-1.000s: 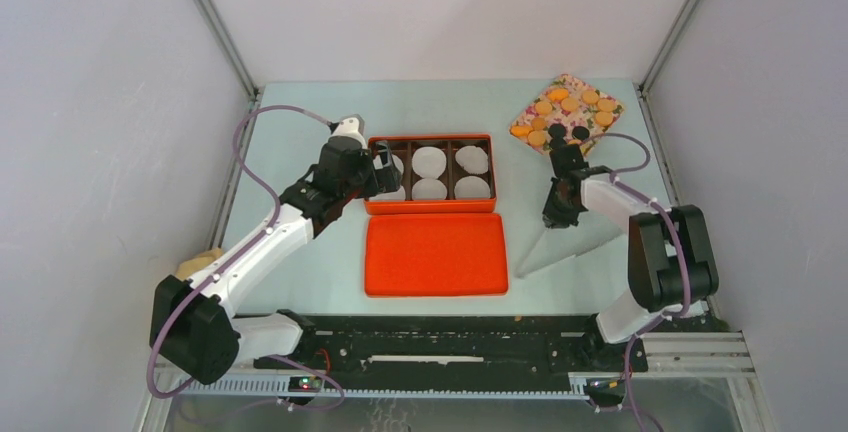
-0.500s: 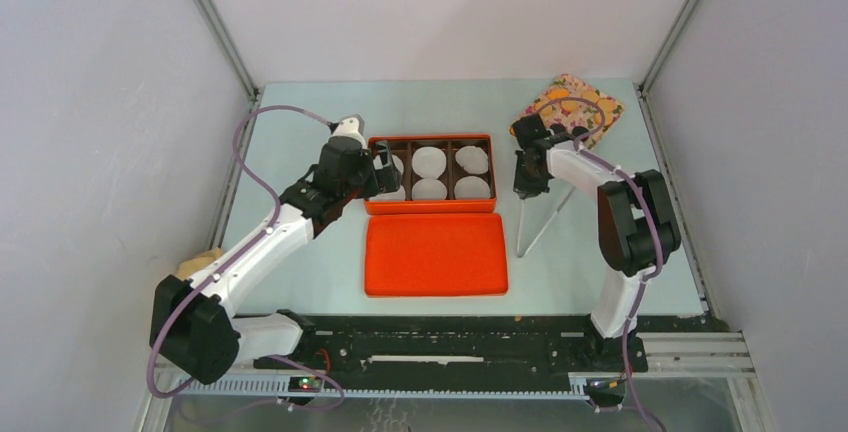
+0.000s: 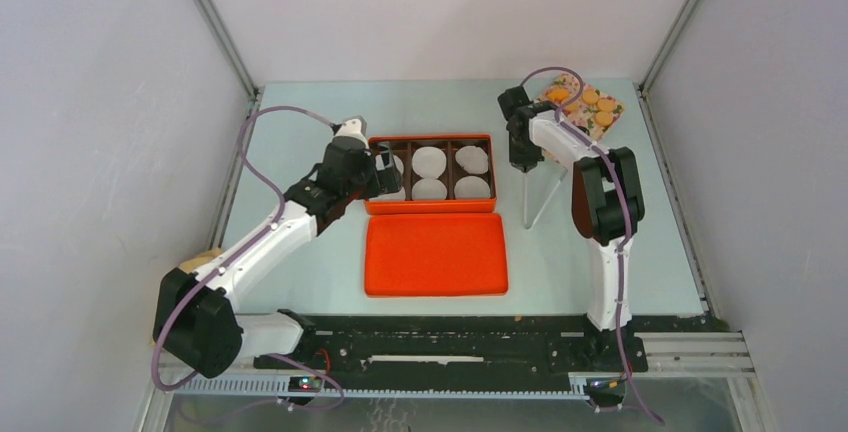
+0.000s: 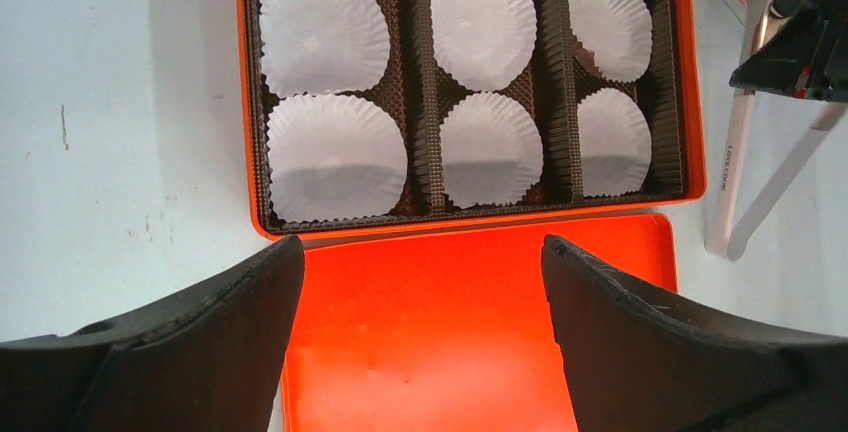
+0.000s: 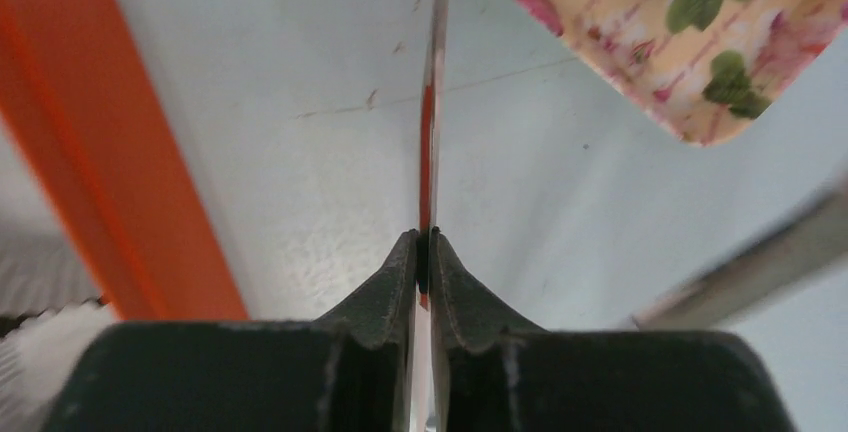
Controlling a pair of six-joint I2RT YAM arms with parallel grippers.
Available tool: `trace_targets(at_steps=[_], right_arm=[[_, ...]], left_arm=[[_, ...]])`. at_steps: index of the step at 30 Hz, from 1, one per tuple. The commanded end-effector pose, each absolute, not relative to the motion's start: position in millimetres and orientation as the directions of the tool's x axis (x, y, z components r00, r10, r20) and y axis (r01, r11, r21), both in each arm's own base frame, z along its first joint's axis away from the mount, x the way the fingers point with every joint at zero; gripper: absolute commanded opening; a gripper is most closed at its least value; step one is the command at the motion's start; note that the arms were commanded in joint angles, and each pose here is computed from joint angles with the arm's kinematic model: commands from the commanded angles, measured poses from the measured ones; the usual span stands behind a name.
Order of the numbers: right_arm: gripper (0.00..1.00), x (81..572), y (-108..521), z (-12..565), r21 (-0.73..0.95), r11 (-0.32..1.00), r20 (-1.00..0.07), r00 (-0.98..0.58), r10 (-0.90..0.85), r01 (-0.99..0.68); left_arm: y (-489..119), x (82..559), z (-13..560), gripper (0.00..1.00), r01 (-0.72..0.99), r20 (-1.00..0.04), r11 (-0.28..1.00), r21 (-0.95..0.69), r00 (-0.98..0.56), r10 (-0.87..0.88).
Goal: Pack the cookies
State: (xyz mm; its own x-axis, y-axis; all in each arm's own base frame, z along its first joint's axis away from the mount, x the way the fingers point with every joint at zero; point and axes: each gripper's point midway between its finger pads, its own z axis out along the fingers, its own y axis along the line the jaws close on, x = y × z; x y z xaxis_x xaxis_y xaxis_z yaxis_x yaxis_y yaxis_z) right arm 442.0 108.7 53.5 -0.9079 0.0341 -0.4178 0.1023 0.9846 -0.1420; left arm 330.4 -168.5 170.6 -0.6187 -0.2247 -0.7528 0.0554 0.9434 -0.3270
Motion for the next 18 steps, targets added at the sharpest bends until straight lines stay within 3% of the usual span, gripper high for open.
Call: trace_targets(at_steps=[1, 4, 8, 12, 14, 15, 18], right_arm=[[0.23, 444.6, 87.6, 55.9, -0.240, 0.967, -0.374, -0.927, -0.013, 0.083], [0.28, 447.6, 85.9, 50.8, -0.213, 0.973, -0.364, -0.931, 0.004, 0.087], [0.43, 452.6, 82.8, 51.5, -0.200, 0.975, -0.372, -0.928, 0.011, 0.091], [0.67, 453.3, 84.1, 77.6, -0.211, 0.970, -0.466, -0.885, 0.009, 0.122], [0.92, 448.8, 89.4, 94.6, -0.203, 0.970, -0.516, -0.857, 0.011, 0.134], [0.99, 444.6, 92.4, 101.8, -0.197, 0.971, -0.531, -0.848, 0.012, 0.137], [1.00, 425.6, 98.8, 112.2, -0.162, 0.973, -0.540, -0.840, 0.049, 0.161]], left_arm=[[-176.8, 336.6, 186.1, 0.93, 0.065, -0.762, 0.930, -0.361, -0.596, -0.254], [-177.7, 337.1, 183.9, 0.93, 0.062, -0.759, 0.930, -0.362, -0.598, -0.256], [-180.4, 336.3, 180.8, 0.92, 0.064, -0.752, 0.929, -0.365, -0.608, -0.254], [-180.0, 334.2, 179.8, 0.92, 0.066, -0.752, 0.929, -0.364, -0.609, -0.252], [-179.4, 333.3, 179.4, 0.92, 0.068, -0.753, 0.930, -0.362, -0.609, -0.249], [-179.6, 333.3, 179.5, 0.92, 0.070, -0.754, 0.930, -0.361, -0.609, -0.247], [-180.7, 332.3, 180.2, 0.92, 0.078, -0.755, 0.929, -0.362, -0.609, -0.243]])
